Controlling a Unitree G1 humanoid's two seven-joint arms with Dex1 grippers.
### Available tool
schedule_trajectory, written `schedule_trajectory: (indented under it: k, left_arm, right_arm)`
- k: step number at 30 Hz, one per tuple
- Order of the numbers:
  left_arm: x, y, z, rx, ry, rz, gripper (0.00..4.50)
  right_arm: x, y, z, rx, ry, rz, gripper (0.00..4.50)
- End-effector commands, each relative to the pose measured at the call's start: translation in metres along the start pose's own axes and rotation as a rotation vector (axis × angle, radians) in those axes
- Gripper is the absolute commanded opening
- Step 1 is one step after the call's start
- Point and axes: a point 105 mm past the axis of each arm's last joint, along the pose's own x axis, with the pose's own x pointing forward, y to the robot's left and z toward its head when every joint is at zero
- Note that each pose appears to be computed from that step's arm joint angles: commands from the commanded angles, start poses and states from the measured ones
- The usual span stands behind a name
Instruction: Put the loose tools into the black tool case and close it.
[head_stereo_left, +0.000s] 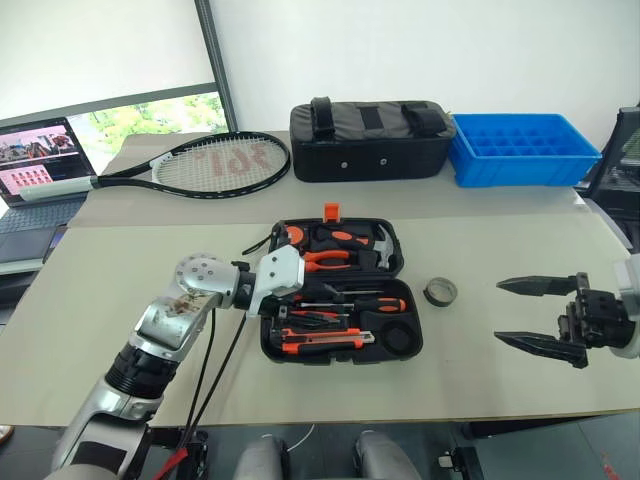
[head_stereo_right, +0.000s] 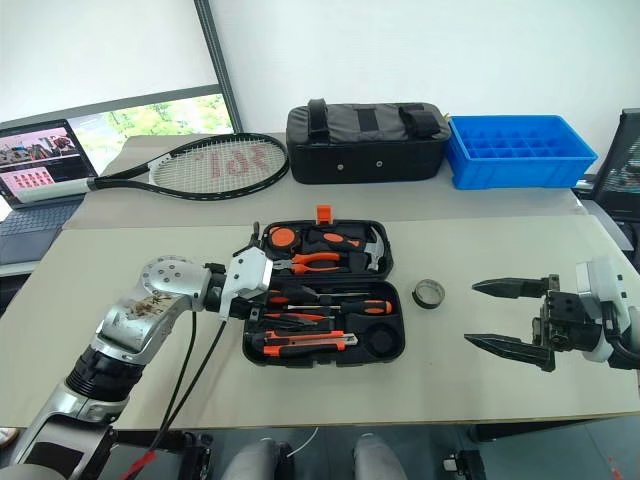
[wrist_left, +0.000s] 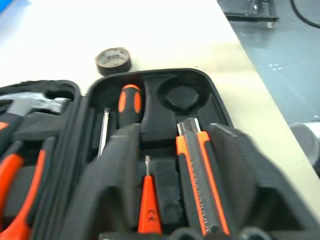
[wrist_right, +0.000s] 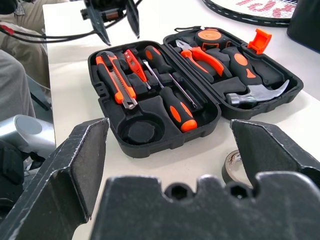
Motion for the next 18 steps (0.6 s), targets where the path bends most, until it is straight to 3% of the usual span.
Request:
schedule_trajectory:
  k: [1,3,8,18]
  left_arm:
    - [0.008,-0.006,-0.002,0.035,-0.005,-0.055,0.58]
    - [0.012,-0.011,-0.010,0.036,0.010,-0.076,0.01]
    - [0.022,-0.021,-0.024,0.002,0.010,-0.112,0.01]
    - [0.031,-0.030,-0.071,-0.044,0.145,-0.112,0.01]
  right_arm:
    - [-0.003,0.000,0.011,-0.053,-0.029,0.011,4.50]
    - [-0.003,0.000,0.010,-0.054,-0.031,0.013,4.50]
    - [-0.003,0.000,0.009,-0.054,-0.034,0.017,4.50]
    - [-0.003,0.004,0.003,-0.042,-0.039,0.023,4.50]
